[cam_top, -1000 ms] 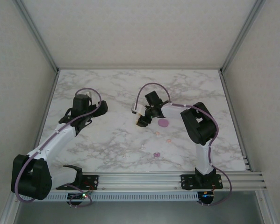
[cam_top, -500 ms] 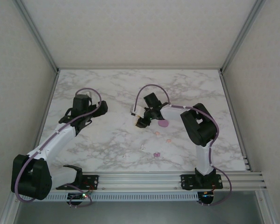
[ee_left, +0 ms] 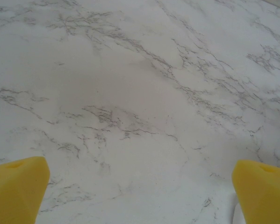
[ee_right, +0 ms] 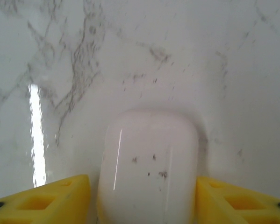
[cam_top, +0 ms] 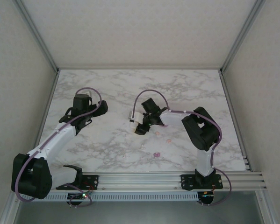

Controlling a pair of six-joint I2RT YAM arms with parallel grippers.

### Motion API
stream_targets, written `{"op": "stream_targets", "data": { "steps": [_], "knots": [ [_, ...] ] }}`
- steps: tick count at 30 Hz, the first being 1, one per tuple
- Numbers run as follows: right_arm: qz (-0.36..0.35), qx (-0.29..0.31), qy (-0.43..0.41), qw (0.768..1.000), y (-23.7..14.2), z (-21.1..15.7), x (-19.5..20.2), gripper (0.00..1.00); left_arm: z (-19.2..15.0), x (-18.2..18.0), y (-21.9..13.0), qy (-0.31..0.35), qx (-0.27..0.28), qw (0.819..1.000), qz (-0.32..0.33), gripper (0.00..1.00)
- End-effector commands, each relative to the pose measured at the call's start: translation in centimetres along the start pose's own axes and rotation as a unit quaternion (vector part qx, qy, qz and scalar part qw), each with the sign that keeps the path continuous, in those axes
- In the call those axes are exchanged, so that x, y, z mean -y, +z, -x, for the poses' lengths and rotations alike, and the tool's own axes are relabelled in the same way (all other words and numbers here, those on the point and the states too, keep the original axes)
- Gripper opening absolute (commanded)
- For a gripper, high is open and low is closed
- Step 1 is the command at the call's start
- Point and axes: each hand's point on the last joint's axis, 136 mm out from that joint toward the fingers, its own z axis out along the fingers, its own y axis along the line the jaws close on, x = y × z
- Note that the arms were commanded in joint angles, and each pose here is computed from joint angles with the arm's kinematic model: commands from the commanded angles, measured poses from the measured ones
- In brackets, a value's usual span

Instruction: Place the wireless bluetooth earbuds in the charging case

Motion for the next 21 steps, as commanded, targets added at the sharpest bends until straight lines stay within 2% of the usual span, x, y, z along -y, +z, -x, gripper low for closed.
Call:
{"op": "stream_targets", "data": {
  "steps": [1,12,18,21],
  "knots": [
    [0.022,-0.002,-0.018,1.000,-0.7,-0.1,-0.5,0.58,0.5,0.7,-0.2,0.003,-0.002,1.000,-0.010,0.99],
    [0.013,0.009,-0.013,1.000,0.3,1.6,0.8,0.56,0.4,1.3,0.2,-0.007,-0.009,1.000,-0.023,0.98],
    [0.018,0.009,-0.025,0.999,0.4,1.6,0.2,0.45,0.4,2.0,0.6,-0.012,-0.015,0.999,-0.041,0.97],
    [0.008,0.026,-0.027,0.999,-0.1,2.2,0.3,0.42,0.3,2.8,0.7,-0.011,-0.022,0.998,-0.062,0.96]
  ]
}}
